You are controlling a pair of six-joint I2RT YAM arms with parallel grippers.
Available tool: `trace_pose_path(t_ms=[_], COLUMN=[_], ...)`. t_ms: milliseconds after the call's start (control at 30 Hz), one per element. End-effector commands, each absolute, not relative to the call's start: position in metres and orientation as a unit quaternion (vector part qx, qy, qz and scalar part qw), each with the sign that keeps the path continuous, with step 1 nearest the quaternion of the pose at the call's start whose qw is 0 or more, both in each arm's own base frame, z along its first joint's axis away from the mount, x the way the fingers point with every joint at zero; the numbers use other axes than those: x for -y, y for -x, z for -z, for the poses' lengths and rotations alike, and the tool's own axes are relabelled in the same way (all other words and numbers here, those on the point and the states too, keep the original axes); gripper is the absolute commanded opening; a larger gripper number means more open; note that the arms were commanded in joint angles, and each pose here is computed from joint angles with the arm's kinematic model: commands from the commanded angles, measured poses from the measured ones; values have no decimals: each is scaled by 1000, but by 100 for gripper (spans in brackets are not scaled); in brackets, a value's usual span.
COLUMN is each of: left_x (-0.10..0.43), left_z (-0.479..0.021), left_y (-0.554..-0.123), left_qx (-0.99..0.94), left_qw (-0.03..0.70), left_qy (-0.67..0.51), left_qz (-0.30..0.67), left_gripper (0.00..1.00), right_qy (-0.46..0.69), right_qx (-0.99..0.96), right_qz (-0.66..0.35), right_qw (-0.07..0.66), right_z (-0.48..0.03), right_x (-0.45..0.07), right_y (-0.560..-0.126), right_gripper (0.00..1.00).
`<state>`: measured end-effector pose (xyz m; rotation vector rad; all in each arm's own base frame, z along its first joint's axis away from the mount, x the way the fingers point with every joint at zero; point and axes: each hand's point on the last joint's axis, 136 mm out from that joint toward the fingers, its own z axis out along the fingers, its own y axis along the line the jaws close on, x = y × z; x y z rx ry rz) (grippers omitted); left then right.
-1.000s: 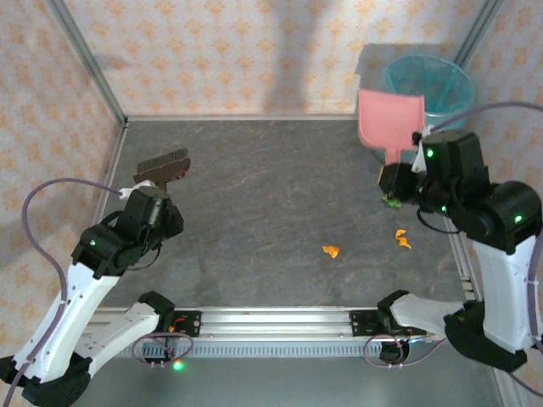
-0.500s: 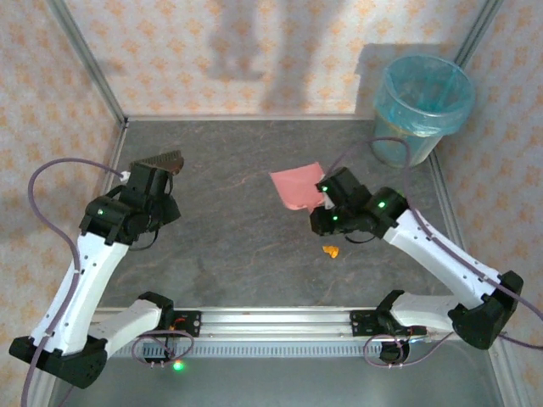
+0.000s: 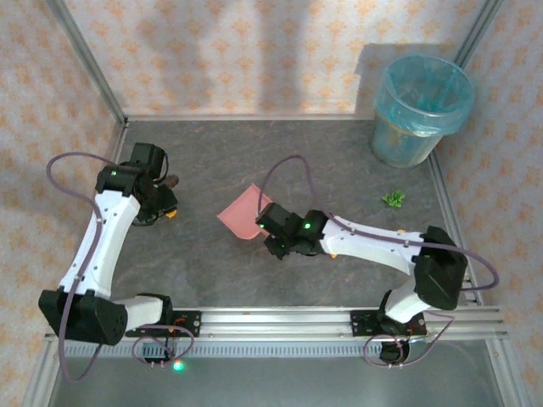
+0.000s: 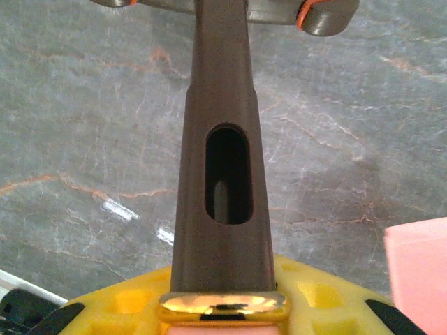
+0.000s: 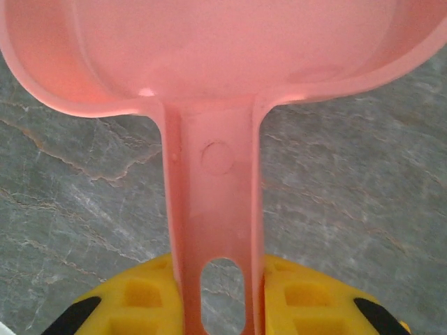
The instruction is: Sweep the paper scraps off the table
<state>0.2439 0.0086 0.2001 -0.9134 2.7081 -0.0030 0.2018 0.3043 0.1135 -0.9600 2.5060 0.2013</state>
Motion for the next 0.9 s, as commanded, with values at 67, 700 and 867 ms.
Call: trace_pose_path(t_ms=[67,700,867], left_x=[-17,22,42], left_z=[-195,-151,-149], left_y=[-252,-257,-255], left_qx=[-935,-914,-907], left_qw=[104,3,-11], left_qy=[338,383,381], left_qz=[9,134,181], left_gripper=[0,0,0], right_qy=[376,442,434], right_qx=[-889,-880,-891], right_qz=[-54,-22,-55], right_qw=[256,173,123], right_z=[-108,-62,-57], right_x=[-325,-368,-387], right_y=[-219,-191,-178], right_gripper=[0,0,0])
